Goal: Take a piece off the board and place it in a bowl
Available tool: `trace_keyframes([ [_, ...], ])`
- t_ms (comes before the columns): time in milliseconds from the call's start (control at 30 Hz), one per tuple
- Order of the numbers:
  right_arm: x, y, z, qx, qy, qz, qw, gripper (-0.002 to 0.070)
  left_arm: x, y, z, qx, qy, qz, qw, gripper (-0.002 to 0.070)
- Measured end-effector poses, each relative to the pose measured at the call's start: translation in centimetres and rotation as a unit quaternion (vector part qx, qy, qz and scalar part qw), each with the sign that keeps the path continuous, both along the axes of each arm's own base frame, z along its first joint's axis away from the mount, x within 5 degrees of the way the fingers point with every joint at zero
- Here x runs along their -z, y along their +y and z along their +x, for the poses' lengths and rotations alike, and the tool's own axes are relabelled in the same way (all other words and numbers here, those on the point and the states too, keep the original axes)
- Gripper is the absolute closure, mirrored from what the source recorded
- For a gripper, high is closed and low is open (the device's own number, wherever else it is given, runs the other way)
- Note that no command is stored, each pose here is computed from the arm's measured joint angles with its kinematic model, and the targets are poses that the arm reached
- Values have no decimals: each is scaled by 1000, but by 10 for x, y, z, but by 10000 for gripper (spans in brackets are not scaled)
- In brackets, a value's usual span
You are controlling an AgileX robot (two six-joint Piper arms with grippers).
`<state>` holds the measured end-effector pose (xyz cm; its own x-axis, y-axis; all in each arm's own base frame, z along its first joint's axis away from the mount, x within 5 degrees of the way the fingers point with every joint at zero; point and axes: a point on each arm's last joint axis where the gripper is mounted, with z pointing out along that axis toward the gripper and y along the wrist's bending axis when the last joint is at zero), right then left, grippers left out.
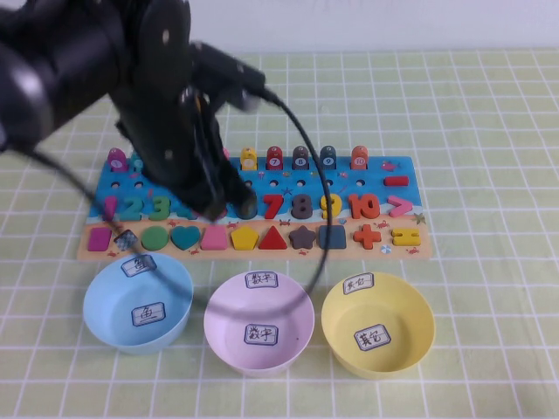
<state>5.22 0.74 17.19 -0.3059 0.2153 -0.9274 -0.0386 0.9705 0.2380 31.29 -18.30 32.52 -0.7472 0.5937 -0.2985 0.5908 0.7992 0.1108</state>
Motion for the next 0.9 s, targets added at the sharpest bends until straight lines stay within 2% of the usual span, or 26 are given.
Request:
trace_keyframes([
  [167, 0, 0, 0, 0, 0, 0, 1000, 694, 12, -15, -53, 52, 40, 9, 998, 459],
  [300, 0, 0, 0, 0, 0, 0, 1000, 694, 26, -30, -71, 77, 61, 18, 995, 459],
  [500, 0, 0, 0, 0, 0, 0, 1000, 694, 48, -51, -62, 90, 49, 7, 995, 459],
  [700, 0, 0, 0, 0, 0, 0, 1000, 694, 83, -60, -51, 101, 80, 39, 991, 459],
  [900, 0, 0, 0, 0, 0, 0, 1000, 694, 106, -68, -43, 104, 89, 46, 990, 459],
])
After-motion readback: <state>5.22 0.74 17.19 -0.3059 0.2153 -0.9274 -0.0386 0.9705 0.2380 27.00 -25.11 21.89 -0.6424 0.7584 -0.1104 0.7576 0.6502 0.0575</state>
